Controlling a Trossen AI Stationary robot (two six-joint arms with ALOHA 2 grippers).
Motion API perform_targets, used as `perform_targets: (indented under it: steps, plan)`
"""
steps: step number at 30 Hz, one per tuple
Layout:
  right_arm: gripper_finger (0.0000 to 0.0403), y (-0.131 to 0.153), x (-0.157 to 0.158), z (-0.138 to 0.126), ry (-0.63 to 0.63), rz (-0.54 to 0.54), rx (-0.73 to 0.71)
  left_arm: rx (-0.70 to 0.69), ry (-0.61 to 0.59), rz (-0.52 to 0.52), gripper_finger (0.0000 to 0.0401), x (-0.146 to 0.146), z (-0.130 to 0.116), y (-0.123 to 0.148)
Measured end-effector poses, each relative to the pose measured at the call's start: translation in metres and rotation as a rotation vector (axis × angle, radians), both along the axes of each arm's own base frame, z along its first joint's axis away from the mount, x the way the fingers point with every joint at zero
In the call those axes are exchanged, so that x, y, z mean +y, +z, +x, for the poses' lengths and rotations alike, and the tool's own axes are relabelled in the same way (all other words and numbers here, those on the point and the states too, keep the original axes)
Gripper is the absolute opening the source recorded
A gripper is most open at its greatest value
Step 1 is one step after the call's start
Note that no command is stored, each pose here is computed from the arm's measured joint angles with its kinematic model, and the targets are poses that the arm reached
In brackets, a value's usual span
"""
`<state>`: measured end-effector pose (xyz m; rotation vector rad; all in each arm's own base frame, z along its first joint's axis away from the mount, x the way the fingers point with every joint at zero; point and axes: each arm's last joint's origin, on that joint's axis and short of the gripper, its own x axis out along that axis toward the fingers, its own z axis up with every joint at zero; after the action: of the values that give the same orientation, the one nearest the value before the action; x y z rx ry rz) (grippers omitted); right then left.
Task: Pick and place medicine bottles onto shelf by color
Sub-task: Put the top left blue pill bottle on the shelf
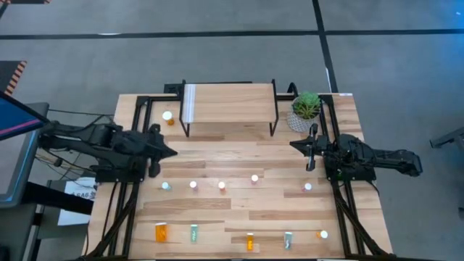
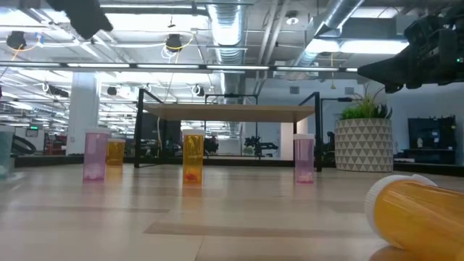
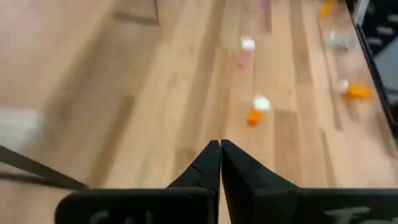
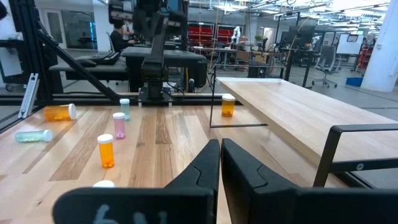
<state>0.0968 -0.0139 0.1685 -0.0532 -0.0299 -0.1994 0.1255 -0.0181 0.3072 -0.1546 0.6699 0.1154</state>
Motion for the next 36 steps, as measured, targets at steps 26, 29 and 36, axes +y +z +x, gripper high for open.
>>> perform_targets:
  steps: [26,29,36]
  plan:
    - [0.0040,0.000,0.000,0.000,0.000,0.000,-0.001,0.465,-0.019,-0.143,0.0219,-0.058,-0.017,-0.096]
    - [0.0040,0.000,0.000,0.000,0.000,0.000,-0.001,0.495,-0.029,-0.104,0.0218,-0.064,-0.016,-0.102]
    - [0.0040,0.000,0.000,0.000,0.000,0.000,-0.001,0.551,-0.003,-0.018,0.0222,-0.075,-0.010,-0.115]
